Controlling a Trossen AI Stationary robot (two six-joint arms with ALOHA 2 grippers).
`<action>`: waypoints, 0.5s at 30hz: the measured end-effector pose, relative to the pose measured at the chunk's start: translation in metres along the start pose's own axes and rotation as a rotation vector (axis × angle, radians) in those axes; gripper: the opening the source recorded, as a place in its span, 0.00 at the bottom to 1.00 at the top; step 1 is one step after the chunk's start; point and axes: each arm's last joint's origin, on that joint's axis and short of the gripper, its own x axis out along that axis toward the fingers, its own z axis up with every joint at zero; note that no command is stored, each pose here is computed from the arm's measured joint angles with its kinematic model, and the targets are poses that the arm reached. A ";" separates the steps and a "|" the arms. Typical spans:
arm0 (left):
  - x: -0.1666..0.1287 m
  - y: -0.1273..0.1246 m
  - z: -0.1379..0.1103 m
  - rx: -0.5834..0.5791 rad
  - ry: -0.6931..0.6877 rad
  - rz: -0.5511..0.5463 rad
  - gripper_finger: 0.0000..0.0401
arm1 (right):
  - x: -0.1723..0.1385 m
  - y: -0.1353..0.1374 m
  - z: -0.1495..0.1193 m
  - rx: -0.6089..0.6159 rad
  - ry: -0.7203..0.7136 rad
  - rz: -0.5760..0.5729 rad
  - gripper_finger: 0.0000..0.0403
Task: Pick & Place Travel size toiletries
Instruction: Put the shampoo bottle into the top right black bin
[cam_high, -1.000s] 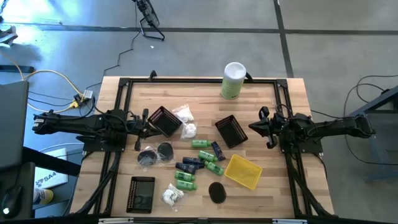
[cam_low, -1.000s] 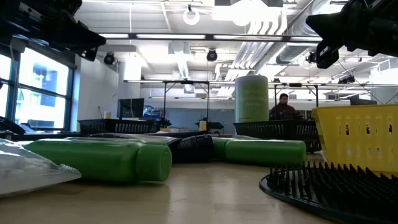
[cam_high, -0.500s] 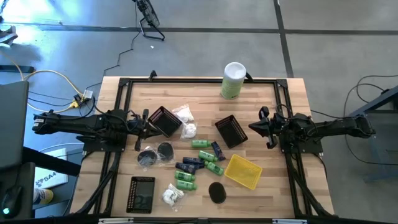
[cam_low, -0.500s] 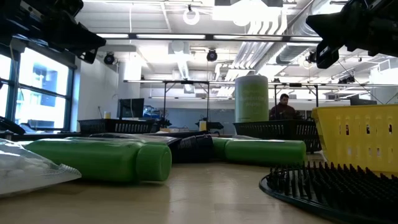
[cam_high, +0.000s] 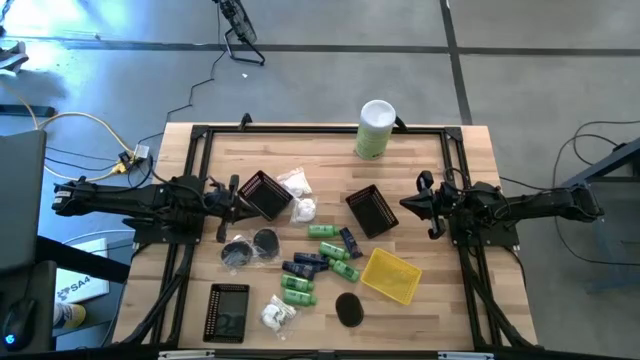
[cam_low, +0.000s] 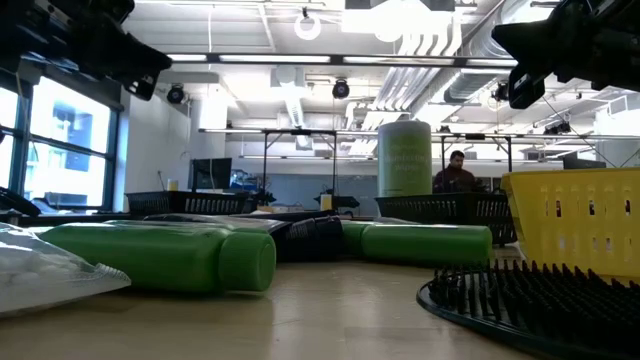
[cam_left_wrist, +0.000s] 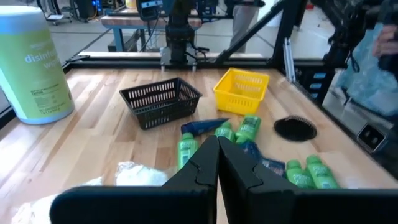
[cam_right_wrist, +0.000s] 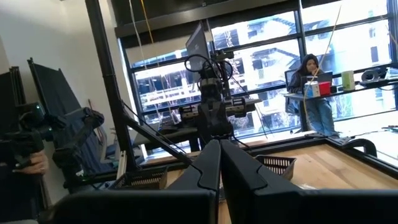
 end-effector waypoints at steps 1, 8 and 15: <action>0.000 0.000 0.000 -0.015 -0.003 0.000 0.00 | 0.000 0.000 0.000 0.000 0.000 0.000 0.01; 0.000 0.000 0.000 0.041 -0.002 0.002 0.00 | 0.000 0.000 -0.001 0.000 0.008 0.000 0.01; 0.001 0.000 0.006 0.161 -0.063 0.004 0.00 | 0.000 0.000 -0.001 0.009 0.009 0.001 0.01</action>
